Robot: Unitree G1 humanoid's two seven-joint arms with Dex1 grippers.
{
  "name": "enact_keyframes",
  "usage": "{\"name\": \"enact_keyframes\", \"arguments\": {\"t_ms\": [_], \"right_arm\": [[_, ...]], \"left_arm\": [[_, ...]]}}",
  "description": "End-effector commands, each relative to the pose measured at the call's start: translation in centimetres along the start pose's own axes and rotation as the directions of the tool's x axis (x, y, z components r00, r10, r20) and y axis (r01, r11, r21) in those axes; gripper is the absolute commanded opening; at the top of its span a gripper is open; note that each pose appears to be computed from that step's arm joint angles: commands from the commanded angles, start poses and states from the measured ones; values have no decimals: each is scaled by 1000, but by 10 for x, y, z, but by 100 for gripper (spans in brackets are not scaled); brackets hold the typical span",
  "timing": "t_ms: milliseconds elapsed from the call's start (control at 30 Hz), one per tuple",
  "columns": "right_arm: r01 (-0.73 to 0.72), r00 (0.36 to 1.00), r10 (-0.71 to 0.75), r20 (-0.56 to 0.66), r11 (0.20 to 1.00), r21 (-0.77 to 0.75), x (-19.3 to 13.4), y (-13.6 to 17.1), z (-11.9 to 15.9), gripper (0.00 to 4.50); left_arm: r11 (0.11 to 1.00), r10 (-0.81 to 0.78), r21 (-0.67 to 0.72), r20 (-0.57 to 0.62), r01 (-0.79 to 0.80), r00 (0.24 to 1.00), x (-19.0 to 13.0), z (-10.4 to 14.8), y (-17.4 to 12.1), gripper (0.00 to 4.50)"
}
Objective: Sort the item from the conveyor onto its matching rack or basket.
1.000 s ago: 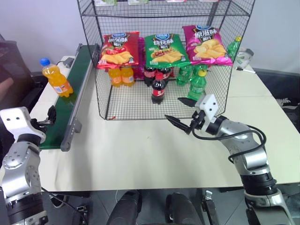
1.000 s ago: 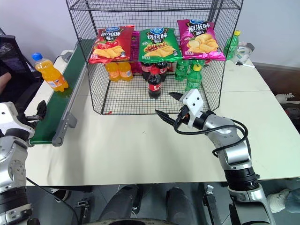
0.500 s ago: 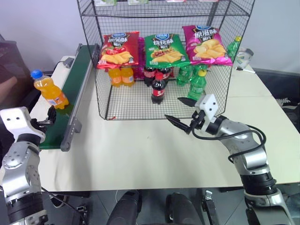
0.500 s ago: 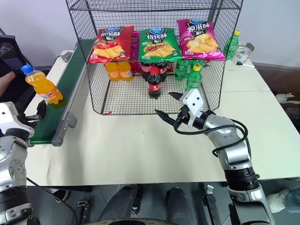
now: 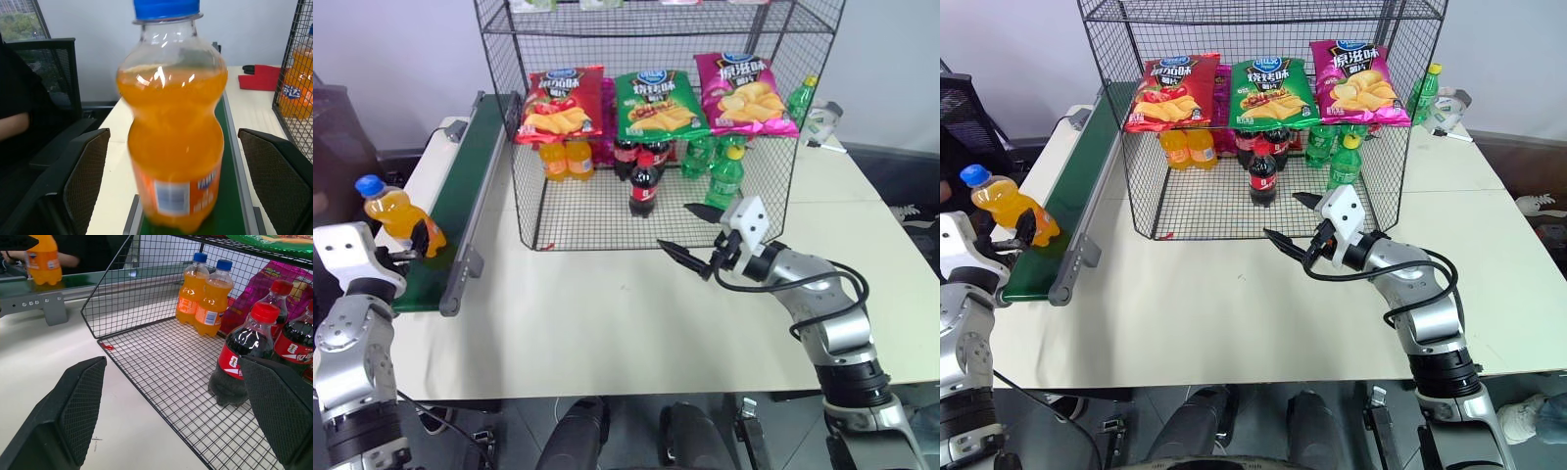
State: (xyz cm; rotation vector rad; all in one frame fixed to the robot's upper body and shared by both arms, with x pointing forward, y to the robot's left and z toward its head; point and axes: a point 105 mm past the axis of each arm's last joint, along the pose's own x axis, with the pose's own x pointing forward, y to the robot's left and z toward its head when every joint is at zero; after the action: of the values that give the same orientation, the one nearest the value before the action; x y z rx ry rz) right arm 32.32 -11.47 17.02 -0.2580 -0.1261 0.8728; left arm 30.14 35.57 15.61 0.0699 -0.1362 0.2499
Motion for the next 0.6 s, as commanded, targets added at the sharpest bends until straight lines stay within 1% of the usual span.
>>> {"name": "enact_keyframes", "arguments": {"t_ms": [33, 100, 133, 200, 267, 300, 400, 533, 600], "right_arm": [[2, 999, 0, 47, 999, -34, 1, -1, 13, 450], [1, 999, 1, 47, 999, -34, 1, -1, 13, 450], [0, 999, 1, 47, 999, -34, 1, -1, 13, 450], [0, 999, 2, 47, 999, -35, 1, -1, 13, 450], [-1, 999, 2, 47, 999, -35, 2, -1, 13, 450], [-1, 999, 2, 47, 999, -35, 2, -1, 13, 450], [-2, 999, 3, 46, 999, -37, 2, -1, 13, 450], [-1, 999, 3, 46, 999, -39, 2, -2, 13, 450], [-2, 999, 4, 45, 999, -40, 2, -3, 14, 450]], "left_arm": [[1000, 8, 24, 59, -10, 998, 2, 17, 5, 439], [1000, 7, 14, 65, -8, 998, 1, 17, 5, 439], [1000, 5, 15, 65, -6, 998, 1, 17, 4, 416], [1000, 6, 18, 67, -7, 998, 0, 17, 4, 351], [1000, 7, 18, 72, -9, 997, 0, 18, 4, 259], [1000, 8, 19, 75, -9, 997, -1, 19, 4, 239], [1000, -12, 6, 117, 11, 993, -2, 29, 1, 239], [997, -77, -12, 207, 81, 975, -1, 58, -11, 239], [989, -138, -18, 247, 146, 959, 0, 75, -23, 239]]}}
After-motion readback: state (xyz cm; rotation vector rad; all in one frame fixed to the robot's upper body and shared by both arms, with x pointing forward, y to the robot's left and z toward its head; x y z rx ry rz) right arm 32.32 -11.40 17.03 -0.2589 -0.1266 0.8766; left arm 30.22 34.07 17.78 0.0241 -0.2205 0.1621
